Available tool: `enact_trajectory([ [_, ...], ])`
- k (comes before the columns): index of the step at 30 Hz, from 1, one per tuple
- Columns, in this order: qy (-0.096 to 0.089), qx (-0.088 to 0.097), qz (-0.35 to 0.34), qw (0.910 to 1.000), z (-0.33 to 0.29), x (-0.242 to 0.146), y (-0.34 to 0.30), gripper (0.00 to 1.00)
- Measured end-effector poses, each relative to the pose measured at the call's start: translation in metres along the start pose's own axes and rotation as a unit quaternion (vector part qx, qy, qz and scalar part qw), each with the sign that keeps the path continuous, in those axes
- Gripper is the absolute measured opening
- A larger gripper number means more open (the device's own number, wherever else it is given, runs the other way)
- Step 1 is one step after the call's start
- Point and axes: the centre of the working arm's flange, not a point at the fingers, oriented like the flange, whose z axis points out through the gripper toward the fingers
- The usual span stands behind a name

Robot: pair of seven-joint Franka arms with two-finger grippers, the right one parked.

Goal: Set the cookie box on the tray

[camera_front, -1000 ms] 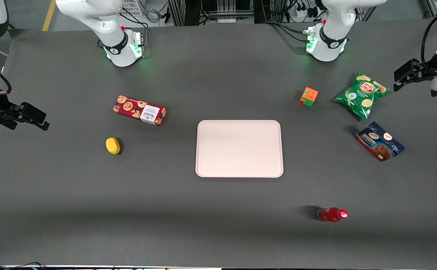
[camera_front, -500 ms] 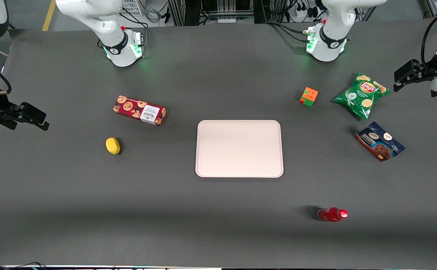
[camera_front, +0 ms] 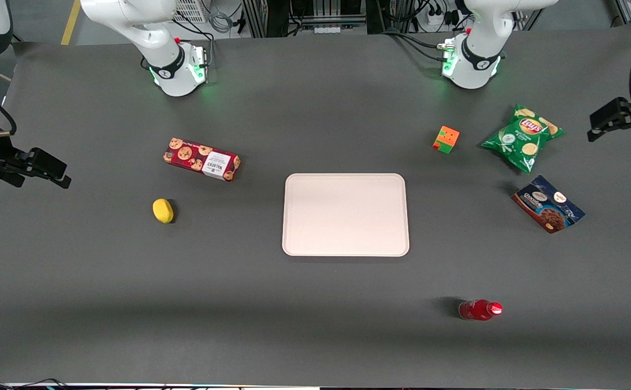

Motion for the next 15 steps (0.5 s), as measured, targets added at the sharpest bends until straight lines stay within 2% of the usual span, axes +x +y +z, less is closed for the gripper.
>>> enact_trajectory([
  [15,0.002,-0.002,-0.001,1.0,0.002,0.003,0.001,1.0],
])
